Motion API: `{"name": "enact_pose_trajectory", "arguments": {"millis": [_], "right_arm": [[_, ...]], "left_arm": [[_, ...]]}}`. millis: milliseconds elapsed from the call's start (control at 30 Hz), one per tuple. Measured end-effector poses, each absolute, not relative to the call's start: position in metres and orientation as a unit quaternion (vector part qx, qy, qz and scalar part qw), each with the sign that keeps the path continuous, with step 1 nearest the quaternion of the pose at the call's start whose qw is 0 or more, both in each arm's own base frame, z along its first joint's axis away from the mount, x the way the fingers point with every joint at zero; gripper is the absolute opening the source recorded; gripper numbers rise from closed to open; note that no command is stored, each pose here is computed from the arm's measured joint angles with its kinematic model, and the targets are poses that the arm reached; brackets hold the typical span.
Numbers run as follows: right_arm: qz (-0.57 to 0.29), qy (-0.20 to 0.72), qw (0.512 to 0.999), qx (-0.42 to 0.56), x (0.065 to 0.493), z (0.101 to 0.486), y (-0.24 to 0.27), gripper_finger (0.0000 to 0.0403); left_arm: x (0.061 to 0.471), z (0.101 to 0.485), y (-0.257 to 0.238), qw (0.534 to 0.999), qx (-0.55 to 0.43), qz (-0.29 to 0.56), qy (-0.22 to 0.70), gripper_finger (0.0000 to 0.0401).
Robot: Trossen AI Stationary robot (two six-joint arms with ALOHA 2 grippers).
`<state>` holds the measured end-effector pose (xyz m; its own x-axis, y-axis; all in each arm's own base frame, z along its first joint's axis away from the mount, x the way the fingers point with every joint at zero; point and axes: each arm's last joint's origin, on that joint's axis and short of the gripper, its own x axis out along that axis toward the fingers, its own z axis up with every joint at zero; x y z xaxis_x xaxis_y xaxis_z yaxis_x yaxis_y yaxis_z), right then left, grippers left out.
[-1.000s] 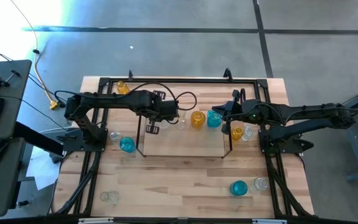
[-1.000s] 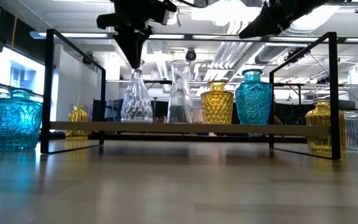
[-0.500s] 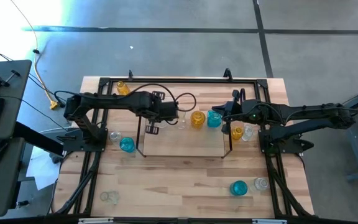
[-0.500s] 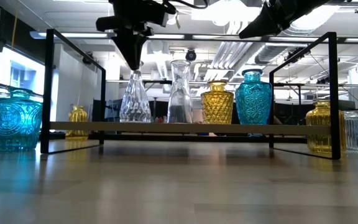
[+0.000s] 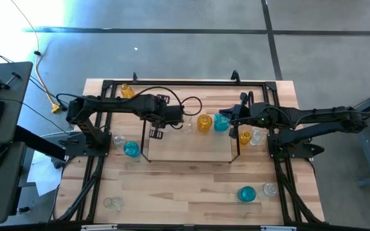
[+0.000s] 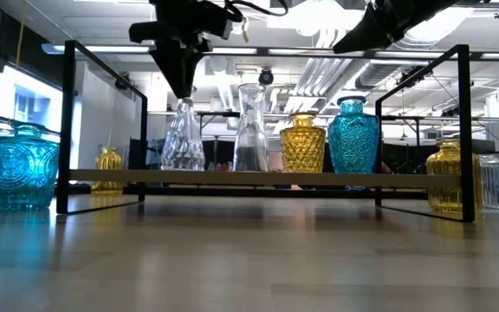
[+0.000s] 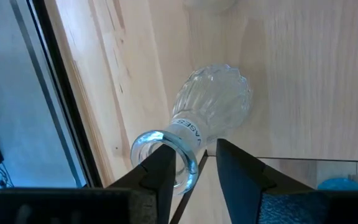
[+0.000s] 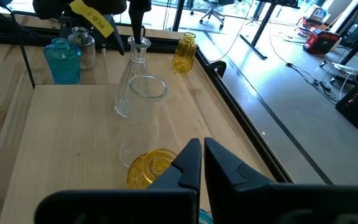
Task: Sort vases onto shelf
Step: Put the transparent vase on the shelf
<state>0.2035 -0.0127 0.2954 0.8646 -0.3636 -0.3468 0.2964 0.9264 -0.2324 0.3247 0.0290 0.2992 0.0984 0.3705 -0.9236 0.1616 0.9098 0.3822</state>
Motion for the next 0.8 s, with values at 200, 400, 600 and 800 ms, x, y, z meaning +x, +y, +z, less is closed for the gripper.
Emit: {"name": "enact_pose_trajectory", "arguments": {"millis": [200,400,600,800], "right_arm": [[-0.171,0.196,0.962,-0.086,0.204,0.295,-0.013,0.0],[-0.171,0.196,0.962,-0.087,0.204,0.295,-0.013,0.0],[-0.171,0.196,0.962,-0.088,0.204,0.295,-0.013,0.0],[-0.169,0.197,0.961,-0.096,0.203,0.296,-0.013,0.0]], "left_arm": [[0.328,0.316,0.029,0.734,0.193,0.073,0.647,0.0108],[0.328,0.329,0.028,0.745,0.188,0.076,0.635,0.0108],[0.321,0.345,0.027,0.746,0.166,0.075,0.64,0.0101],[0.296,0.355,0.051,0.756,0.111,0.101,0.638,0.0051]]}}
